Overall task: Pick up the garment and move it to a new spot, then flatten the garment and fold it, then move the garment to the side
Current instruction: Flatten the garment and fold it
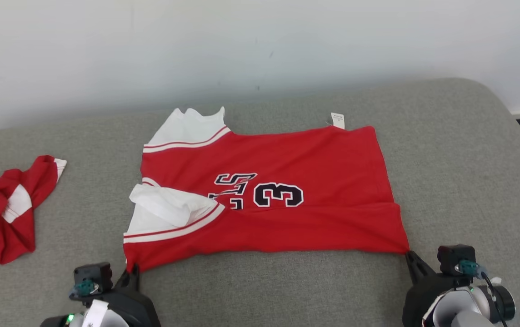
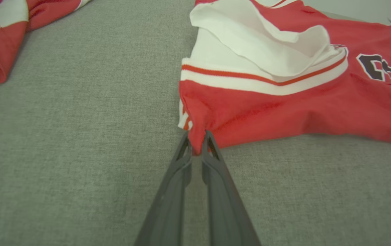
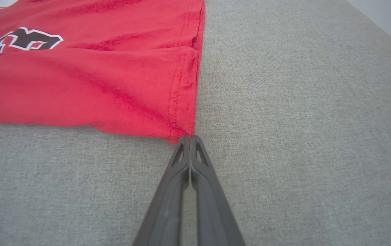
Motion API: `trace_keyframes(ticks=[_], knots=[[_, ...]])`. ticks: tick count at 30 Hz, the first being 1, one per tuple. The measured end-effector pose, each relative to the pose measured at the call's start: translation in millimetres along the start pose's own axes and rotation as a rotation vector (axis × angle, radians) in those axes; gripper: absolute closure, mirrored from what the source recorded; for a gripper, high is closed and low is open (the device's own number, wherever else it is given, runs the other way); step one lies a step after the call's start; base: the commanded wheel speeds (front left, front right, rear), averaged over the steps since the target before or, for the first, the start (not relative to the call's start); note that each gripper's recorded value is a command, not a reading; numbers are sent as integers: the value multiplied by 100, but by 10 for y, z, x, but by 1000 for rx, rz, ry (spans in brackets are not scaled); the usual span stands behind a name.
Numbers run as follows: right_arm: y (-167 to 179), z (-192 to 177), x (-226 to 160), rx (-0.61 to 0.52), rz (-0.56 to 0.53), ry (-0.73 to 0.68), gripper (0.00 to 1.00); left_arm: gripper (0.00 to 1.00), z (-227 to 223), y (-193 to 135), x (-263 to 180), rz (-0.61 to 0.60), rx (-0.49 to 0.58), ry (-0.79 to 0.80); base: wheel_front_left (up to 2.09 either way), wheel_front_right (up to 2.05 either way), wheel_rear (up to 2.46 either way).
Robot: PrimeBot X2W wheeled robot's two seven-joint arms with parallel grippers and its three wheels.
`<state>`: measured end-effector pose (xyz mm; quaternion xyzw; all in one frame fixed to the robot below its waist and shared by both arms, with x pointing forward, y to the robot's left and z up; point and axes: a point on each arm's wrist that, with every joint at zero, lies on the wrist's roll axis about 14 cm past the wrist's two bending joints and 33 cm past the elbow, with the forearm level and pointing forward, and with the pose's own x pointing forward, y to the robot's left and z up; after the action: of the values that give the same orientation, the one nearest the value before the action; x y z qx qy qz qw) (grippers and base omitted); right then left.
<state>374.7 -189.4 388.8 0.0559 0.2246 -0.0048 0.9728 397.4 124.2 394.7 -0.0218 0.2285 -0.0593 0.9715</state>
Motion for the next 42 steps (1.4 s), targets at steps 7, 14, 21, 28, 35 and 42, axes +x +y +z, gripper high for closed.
trace_keyframes(ticks=[7,14,21,28,35,42], knots=[[-32,18,-195,12,9,-43,100,100,-66,78,-271,15,-40,-27,0,0,0],[-85,-40,-453,16,9,-67,100,100,-153,129,-540,28,-78,-44,0,0,0],[-66,-59,-686,36,11,-84,100,100,-291,105,-771,19,-101,-27,0,0,0],[-143,-79,-885,43,-11,-74,100,100,-370,93,-928,17,-110,-7,0,0,0],[-163,-52,-988,69,-18,-57,0,0,-434,83,-1024,21,-130,26,0,0,0],[-168,-4,-983,81,-22,-51,0,0,-277,47,-1021,14,-141,-9,0,0,0]])
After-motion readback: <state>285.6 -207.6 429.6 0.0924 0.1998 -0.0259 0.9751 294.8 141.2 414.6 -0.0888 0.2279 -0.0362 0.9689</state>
